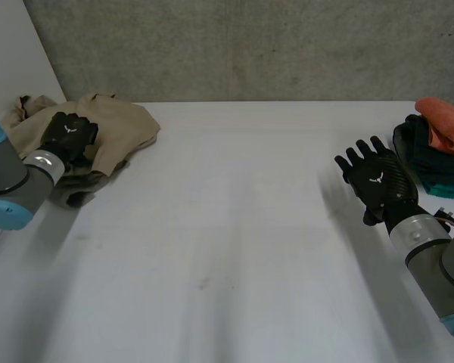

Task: Fold the laundry.

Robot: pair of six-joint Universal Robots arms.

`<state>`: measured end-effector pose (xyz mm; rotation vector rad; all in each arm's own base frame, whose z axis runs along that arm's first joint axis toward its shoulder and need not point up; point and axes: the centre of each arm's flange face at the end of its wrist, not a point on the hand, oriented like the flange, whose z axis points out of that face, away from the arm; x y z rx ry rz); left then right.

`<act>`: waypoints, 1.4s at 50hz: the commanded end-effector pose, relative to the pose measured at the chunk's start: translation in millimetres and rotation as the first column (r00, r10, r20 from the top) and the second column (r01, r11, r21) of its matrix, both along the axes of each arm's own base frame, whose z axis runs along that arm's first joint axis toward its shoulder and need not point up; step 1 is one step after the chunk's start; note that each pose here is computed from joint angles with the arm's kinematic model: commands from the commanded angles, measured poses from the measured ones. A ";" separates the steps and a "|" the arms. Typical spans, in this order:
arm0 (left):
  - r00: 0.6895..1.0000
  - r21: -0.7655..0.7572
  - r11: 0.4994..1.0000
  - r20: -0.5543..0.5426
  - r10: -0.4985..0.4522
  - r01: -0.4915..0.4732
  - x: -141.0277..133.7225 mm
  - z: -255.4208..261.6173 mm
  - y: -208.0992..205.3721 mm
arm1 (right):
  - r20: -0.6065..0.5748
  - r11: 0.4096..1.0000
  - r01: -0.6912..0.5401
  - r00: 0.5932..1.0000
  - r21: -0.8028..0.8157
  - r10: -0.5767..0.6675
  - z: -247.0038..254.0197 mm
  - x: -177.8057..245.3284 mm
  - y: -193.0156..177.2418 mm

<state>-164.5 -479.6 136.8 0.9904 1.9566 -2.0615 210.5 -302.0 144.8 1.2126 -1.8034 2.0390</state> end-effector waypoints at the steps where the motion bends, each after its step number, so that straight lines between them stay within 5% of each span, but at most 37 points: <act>1: 0.998 0.006 1.000 -0.060 -0.018 0.018 5.1 -10.2 -13.0 | -0.012 1.000 0.003 1.000 -0.003 -0.004 -0.5 -0.8 0.4; 7: 0.998 -0.023 1.000 -0.062 0.001 -0.002 4.4 -4.0 -16.5 | -0.013 1.000 0.006 1.000 -0.003 -0.007 -0.5 -1.7 -0.3; 13: 0.983 -0.158 0.987 -0.178 -0.044 0.015 -26.1 84.3 1.2 | -0.013 1.000 0.011 1.000 -0.006 -0.011 0.1 -1.1 0.1; 17: 0.931 -0.229 0.970 -0.331 -0.156 0.081 -59.0 149.5 31.8 | -0.011 1.000 0.026 1.000 -0.010 -0.027 1.6 -2.0 -0.2; 25: 0.712 -0.439 0.866 -0.527 -0.464 0.240 -113.9 276.4 120.1 | 0.004 0.994 0.097 0.995 -0.050 -0.097 18.1 -11.1 -2.3; 29: 0.648 -0.468 0.831 -0.539 -0.539 0.301 -148.4 286.7 151.4 | 0.026 0.987 0.136 0.991 -0.084 -0.135 32.3 -14.9 -2.5; 34: 0.615 -0.406 0.831 -0.560 -0.555 0.380 -183.0 259.6 170.2 | 0.066 0.978 0.184 0.982 -0.099 -0.178 45.5 -19.7 -3.4; 40: 0.622 -0.157 0.826 -0.586 -0.519 0.541 -242.6 151.3 194.7 | 0.146 0.976 0.203 0.971 -0.081 -0.190 57.5 -21.5 -2.7; 49: 0.690 0.009 0.795 -0.502 -0.520 0.606 -262.0 87.3 232.3 | 0.210 0.953 0.299 0.936 -0.058 -0.281 64.1 -38.1 -14.6; 56: 0.785 -0.033 0.868 -0.410 -0.464 0.495 -221.2 110.8 208.6 | 0.194 0.953 0.301 0.936 -0.015 -0.293 61.1 -38.4 -11.6; 57: 0.821 -0.036 0.896 -0.385 -0.422 0.443 -204.4 116.2 199.5 | 0.181 0.955 0.297 0.938 0.011 -0.294 58.3 -37.2 -8.5; 65: 0.952 0.067 0.976 -0.244 -0.184 0.206 -141.5 89.9 170.8 | 0.134 0.978 0.109 0.982 0.177 -0.134 57.3 -0.8 37.4; 70: 0.981 0.130 0.981 -0.149 -0.128 0.147 -118.9 57.9 162.9 | 0.130 0.978 0.031 0.990 0.207 -0.059 56.5 11.6 54.0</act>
